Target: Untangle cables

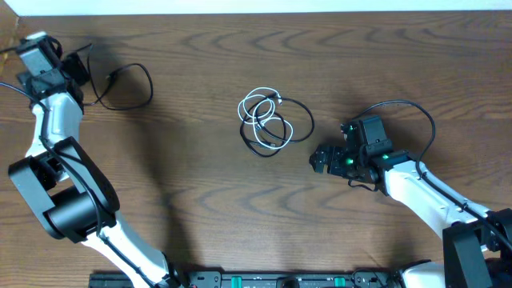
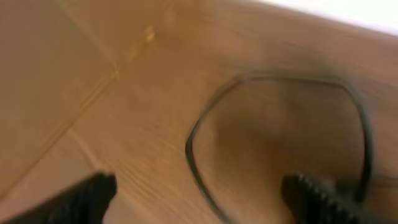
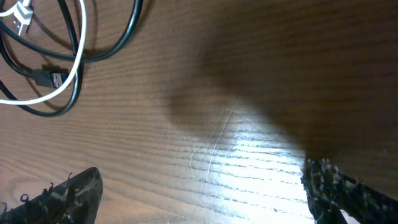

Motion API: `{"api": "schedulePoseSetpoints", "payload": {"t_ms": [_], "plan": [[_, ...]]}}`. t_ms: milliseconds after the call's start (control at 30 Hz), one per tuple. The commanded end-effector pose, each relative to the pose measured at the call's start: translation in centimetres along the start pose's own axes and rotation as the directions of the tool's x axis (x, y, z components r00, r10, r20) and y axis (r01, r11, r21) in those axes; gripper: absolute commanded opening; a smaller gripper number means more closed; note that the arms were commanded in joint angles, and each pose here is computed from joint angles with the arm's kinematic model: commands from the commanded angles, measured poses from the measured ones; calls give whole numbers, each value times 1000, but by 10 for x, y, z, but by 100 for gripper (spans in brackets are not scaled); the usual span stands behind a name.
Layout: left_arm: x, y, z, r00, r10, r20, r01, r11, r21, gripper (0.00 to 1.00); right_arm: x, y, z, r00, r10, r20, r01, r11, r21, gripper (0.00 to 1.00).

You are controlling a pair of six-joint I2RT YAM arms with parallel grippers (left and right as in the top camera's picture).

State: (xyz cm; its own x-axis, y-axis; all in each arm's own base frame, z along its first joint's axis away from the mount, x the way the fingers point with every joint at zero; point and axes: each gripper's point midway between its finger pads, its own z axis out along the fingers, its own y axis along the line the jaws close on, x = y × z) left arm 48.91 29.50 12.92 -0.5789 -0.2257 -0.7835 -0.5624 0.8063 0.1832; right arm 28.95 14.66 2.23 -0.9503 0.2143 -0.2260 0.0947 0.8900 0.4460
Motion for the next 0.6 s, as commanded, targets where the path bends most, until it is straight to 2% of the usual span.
{"api": "schedulePoseSetpoints", "payload": {"t_ms": [0, 67, 133, 233, 333, 367, 467, 500, 567], "plan": [[13, -12, -7, 996, -41, -80, 47, 996, 79, 88, 5, 1, 2, 1000, 20, -13, -20, 1000, -1, 99], [25, -45, -14, 990, -29, -136, 65, 962, 267, 88, 5, 2, 2, 1000, 20, -16, -20, 1000, -7, 99], [29, -75, -26, 986, -30, -162, 99, 897, 432, 88, 5, 2, 2, 1000, 20, -16, -20, 1000, -7, 99], [32, -86, -31, 969, -107, -222, 197, 878, 435, 89, 6, 2, 2, 1000, 20, -17, -20, 1000, -8, 99], [44, -90, -32, 958, -98, -268, 209, 881, 424, 89, 7, 3, 2, 1000, 20, -23, -21, 1000, -17, 99], [53, -86, -29, 952, -92, -291, 206, 898, 389, 96, 7, 4, 2, 1000, 20, -24, -21, 1000, -19, 99], [75, -77, -22, 933, -76, -351, 193, 929, 315, 96, 7, 4, 2, 1000, 20, -23, -20, 1000, -19, 99], [79, -77, -21, 930, -73, -360, 195, 929, 314, 95, 7, 4, 2, 1000, 19, -23, -20, 1000, -19, 99], [89, -81, -16, 921, -66, -385, 199, 927, 317, 82, 7, 4, 2, 1000, 19, -23, -20, 1000, -19, 99]]}}
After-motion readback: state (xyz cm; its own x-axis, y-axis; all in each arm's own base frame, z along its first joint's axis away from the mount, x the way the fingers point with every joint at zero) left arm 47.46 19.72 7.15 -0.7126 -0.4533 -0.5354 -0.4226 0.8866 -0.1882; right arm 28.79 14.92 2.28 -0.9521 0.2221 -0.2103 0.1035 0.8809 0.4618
